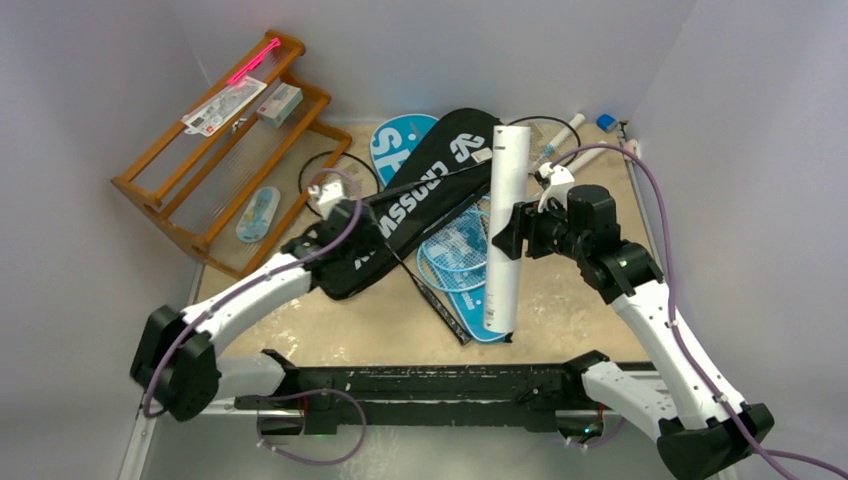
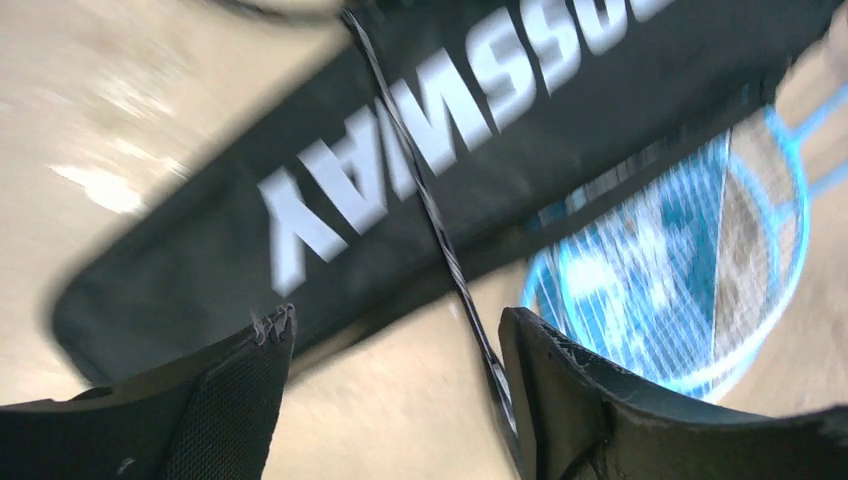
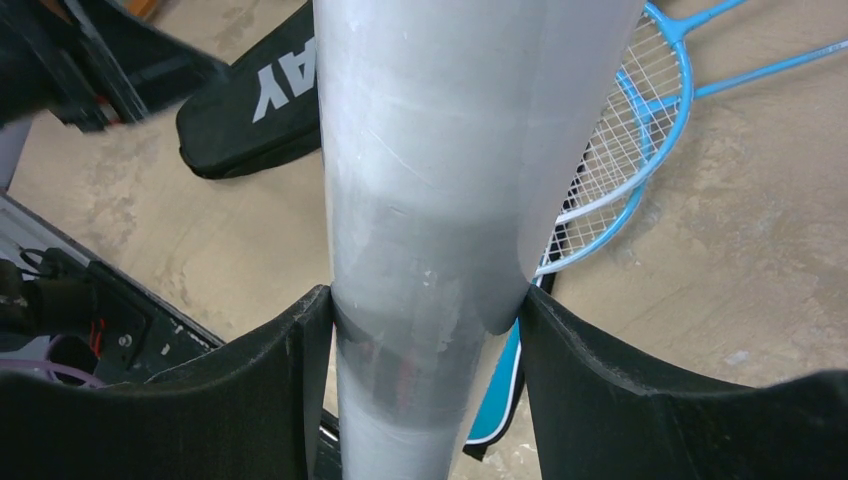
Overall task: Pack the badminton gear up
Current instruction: Adjust the racket bag at the center of the board, then adjust the distractor at the center of the board.
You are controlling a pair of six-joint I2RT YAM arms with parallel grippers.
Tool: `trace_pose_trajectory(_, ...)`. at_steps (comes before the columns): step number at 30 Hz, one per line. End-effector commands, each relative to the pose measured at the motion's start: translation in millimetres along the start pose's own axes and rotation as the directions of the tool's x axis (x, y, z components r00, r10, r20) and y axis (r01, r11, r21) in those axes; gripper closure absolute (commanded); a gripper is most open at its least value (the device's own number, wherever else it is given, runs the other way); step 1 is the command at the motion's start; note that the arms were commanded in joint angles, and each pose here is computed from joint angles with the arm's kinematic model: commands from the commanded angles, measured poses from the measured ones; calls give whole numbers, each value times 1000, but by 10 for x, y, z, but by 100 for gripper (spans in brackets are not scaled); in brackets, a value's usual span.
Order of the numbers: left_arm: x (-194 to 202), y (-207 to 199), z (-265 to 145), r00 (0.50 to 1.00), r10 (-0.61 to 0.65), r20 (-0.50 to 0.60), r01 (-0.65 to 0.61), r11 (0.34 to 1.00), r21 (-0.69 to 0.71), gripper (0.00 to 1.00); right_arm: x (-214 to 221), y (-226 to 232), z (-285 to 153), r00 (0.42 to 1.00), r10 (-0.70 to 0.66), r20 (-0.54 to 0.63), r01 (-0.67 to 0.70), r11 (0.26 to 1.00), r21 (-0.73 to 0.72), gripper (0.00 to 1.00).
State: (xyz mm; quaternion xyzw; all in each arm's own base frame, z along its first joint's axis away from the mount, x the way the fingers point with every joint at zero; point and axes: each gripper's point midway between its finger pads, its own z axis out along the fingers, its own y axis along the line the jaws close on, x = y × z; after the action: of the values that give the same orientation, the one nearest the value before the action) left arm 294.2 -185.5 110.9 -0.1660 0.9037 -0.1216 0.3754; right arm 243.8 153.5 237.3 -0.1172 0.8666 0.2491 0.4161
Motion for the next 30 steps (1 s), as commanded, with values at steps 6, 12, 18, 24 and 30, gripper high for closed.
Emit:
trace_pose_trajectory(6,-634,936,157,978,159,136,-138,978,-154,37,-324,287,-91,992,3,122,13,992,-128,60)
trace_pose_trajectory(12,-689,1412,289,988,52,147,-19,975,-223,55,-427,411,-171,992,6,124,15,985,-173,62)
trace_pose_trajectory(18,-607,1930,249,974,-111,200,169,938,-304,78,-378,526,-129,993,42,111,-13,968,-250,63)
trace_pose_trajectory(24,-593,2360,224,919,-282,276,368,865,-342,100,-377,548,-119,993,44,110,-13,964,-265,63)
trace_pose_trajectory(30,-425,2798,118,765,-489,420,643,625,-442,100,-367,518,-97,993,44,110,-15,968,-252,63)
